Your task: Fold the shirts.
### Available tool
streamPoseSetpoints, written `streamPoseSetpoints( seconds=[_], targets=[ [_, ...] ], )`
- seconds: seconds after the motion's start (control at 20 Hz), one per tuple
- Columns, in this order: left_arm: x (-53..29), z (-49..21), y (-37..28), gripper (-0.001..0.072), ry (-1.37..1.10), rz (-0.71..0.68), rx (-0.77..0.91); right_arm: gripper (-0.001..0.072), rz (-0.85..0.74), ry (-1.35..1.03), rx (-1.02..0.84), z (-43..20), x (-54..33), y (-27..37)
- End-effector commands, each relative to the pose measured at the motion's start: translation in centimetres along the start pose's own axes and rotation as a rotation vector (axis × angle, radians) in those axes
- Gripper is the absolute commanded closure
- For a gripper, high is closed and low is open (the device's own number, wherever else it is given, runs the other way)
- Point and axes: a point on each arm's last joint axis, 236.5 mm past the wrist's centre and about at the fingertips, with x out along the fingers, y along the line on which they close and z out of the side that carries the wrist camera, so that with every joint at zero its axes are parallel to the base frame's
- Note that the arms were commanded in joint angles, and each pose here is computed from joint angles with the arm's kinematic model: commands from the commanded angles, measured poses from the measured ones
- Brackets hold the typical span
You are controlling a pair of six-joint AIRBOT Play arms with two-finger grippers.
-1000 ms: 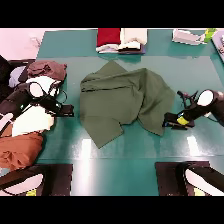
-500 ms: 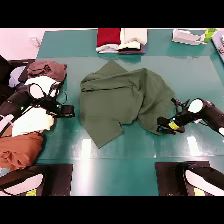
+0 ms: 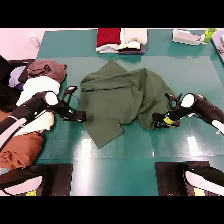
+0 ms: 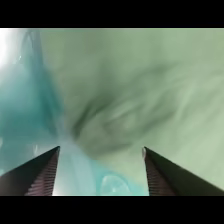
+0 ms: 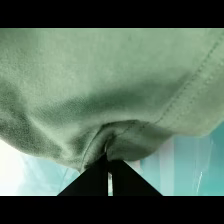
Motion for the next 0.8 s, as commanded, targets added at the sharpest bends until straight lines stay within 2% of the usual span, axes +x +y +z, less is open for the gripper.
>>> streamPoseSetpoints(
  seconds=[0.0, 0.05, 0.1, 0.15, 0.2, 0.35, 0.45, 0.6, 0.75],
  targets=[
    [1.9, 0.9, -1.6, 0.011, -0.033, -0.029, -0.049, 0.0693, -0.006, 0.009, -0.005, -0.1, -0.1, 0.0],
    [1.8, 1.2, -1.7, 0.0215, -0.041, -0.033, -0.067, 0.0693, -0.005, 0.009, -0.005, -0.1, -0.1, 0.0],
    [1.5, 1.6, -1.9, 0.0463, -0.049, -0.033, -0.055, 0.0693, -0.005, 0.008, -0.005, -0.1, -0.1, 0.0],
    [1.1, 2.1, -2.0, 0.0607, -0.057, -0.032, -0.038, 0.0693, -0.004, 0.007, -0.005, -0.1, -0.1, 0.0],
    [0.5, 2.7, -2.2, 0.0682, -0.068, -0.029, -0.025, 0.0693, -0.002, -0.004, -0.01, -0.1, -0.4, 0.1],
    [-4.3, 6.6, -2.7, 0.0683, -0.185, 0.024, 0.078, 0.0693, 0.017, -0.116, -0.052, 1.1, -3.4, 0.9],
    [-11.2, 10.2, -3.5, 0.0683, -0.359, 0.088, 0.167, 0.0693, 0.015, -0.23, -0.11, 2.3, -8.0, 1.8],
    [-26.6, 13.4, -5.9, 0.0683, -0.719, 0.165, 0.278, 0.0694, 0.021, -0.507, -0.2, 4.1, -19.0, 4.1],
    [-42.5, 11.3, -8.9, 0.0683, -1.076, 0.164, 0.326, 0.0693, 0.04, -0.851, -0.263, 3.5, -32.7, 6.0]
  ],
)
